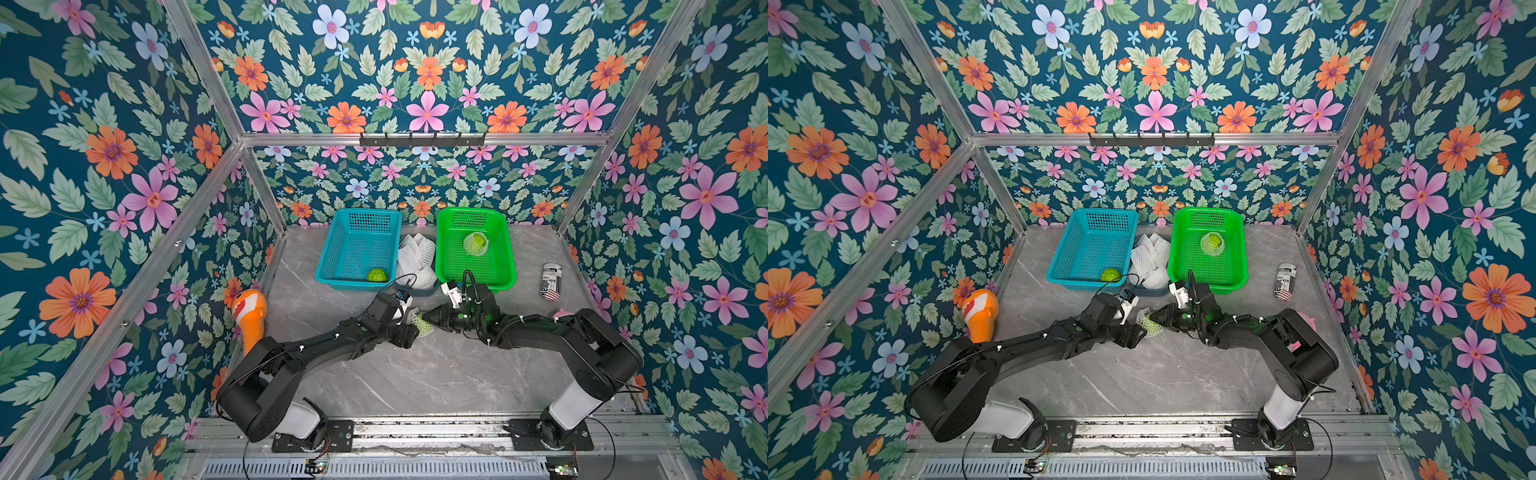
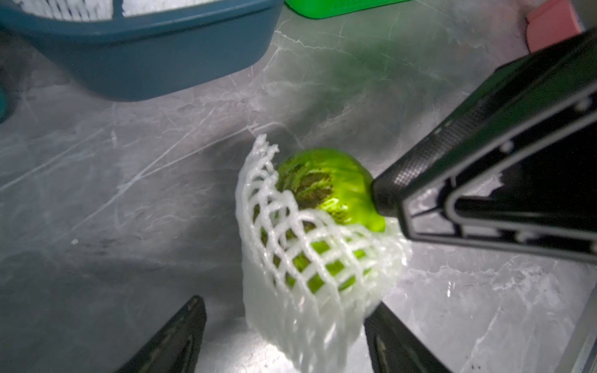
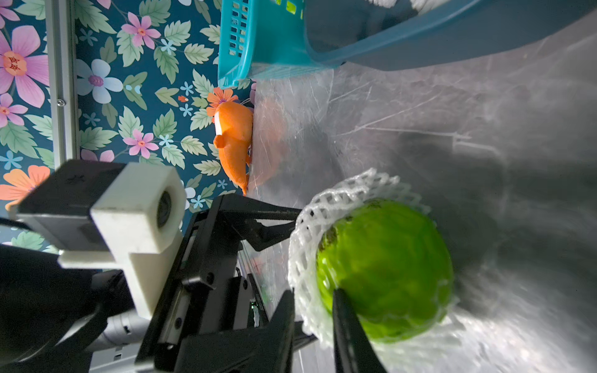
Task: Sleeve custard apples in foam nets
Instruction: Put on the foam net on the custard apple.
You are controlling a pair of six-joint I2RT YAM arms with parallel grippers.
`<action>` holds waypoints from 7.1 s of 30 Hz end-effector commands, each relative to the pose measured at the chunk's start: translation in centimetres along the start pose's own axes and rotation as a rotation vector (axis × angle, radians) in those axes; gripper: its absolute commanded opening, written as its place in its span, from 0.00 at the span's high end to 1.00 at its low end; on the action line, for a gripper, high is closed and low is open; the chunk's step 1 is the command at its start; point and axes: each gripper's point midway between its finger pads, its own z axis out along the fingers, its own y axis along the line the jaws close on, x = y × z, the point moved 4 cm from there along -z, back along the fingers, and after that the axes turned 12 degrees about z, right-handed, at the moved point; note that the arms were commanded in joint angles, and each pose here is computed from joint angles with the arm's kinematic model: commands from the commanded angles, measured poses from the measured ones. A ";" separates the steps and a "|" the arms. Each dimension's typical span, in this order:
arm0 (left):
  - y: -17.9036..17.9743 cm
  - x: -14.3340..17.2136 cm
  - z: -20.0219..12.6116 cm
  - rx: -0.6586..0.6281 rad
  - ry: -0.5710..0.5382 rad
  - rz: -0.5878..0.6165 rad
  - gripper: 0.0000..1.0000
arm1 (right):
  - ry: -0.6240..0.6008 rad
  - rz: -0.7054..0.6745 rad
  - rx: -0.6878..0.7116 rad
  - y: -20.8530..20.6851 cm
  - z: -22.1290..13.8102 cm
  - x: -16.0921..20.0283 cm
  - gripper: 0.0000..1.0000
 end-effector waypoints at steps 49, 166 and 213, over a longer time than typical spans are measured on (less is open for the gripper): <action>1.2 -4.6 -1.1 0.070 -0.007 -0.270 0.49 | 0.093 -0.015 0.062 -0.3 0.7 1.6 0.77; -0.6 -2.9 -3.2 -0.033 -0.061 0.178 0.08 | -0.119 -0.001 0.274 -2.4 -3.3 -1.6 0.80; -2.6 -2.0 2.9 0.024 0.100 0.547 0.10 | -0.142 0.028 0.313 -3.6 -0.9 -3.1 0.81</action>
